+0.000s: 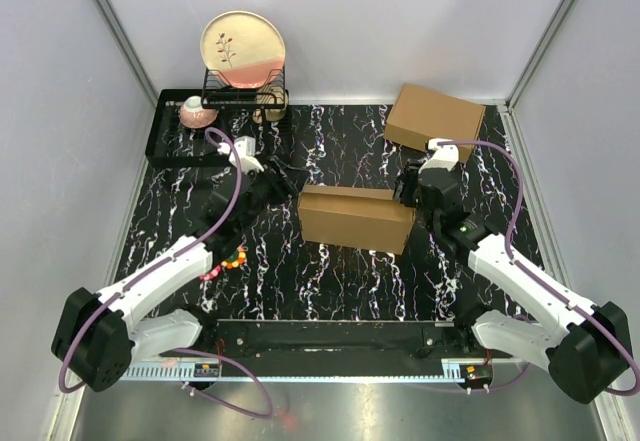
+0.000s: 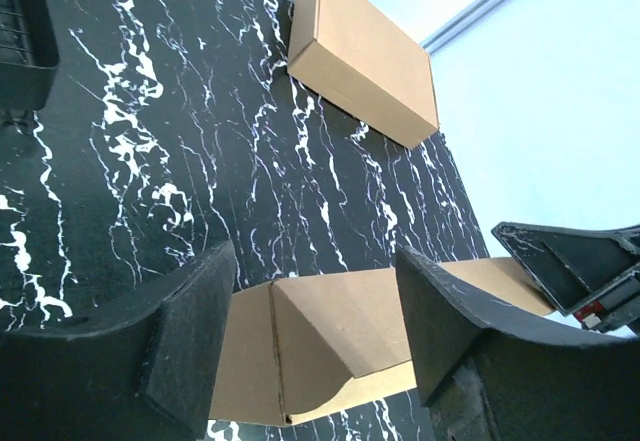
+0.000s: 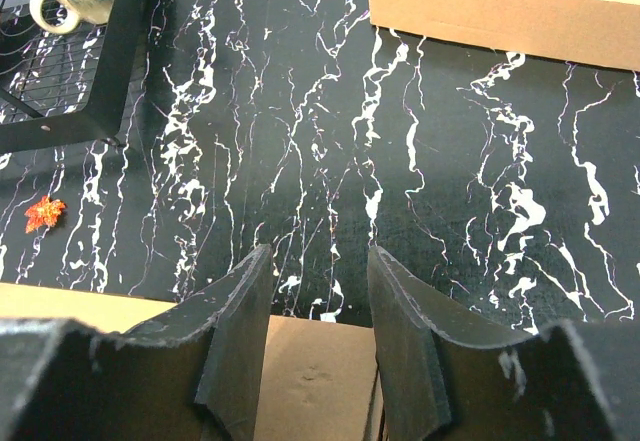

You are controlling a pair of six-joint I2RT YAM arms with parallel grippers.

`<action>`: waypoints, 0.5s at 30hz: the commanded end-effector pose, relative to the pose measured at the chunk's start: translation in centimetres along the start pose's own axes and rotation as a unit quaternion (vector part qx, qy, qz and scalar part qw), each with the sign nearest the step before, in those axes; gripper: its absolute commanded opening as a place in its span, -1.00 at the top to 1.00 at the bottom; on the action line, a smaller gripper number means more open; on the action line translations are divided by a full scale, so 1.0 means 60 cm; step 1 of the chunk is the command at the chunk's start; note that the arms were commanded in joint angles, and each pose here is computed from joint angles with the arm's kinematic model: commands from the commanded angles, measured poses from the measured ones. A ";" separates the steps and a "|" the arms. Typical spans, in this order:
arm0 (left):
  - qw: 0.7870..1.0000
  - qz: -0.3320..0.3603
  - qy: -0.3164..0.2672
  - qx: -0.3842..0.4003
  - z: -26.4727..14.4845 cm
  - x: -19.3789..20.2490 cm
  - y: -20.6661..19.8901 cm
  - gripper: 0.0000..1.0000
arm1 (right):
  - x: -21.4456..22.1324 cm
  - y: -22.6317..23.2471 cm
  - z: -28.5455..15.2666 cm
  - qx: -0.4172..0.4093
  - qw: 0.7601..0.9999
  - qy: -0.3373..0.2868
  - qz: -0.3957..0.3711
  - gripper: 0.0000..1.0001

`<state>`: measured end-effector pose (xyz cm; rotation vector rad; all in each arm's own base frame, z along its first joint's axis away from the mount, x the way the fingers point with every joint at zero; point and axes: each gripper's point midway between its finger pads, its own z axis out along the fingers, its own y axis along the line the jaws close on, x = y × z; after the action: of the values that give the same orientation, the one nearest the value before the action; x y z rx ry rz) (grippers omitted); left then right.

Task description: Fold the paper box

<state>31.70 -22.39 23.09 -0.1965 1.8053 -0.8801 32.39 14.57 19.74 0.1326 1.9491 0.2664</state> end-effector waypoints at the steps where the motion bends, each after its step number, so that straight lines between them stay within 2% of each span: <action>1: 0.999 0.000 0.006 0.037 0.012 -0.016 -0.037 -0.31 | 0.143 -0.040 -0.018 0.028 0.987 0.145 -0.062 0.03; 6: 0.999 0.010 0.048 0.006 0.004 0.051 0.019 -0.08 | 0.143 -0.042 -0.018 0.031 0.987 0.144 -0.061 0.03; 10: 0.997 0.040 0.066 -0.017 -0.003 0.083 0.034 0.27 | 0.143 -0.043 -0.018 0.033 0.987 0.144 -0.062 0.03; 15: 0.992 0.048 0.100 -0.062 -0.015 0.139 0.073 0.42 | 0.143 -0.043 -0.017 0.035 0.987 0.143 -0.059 0.03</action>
<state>30.45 -23.84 19.58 -0.1335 1.8936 -0.8539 32.40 14.59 19.69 0.1336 1.9500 0.2642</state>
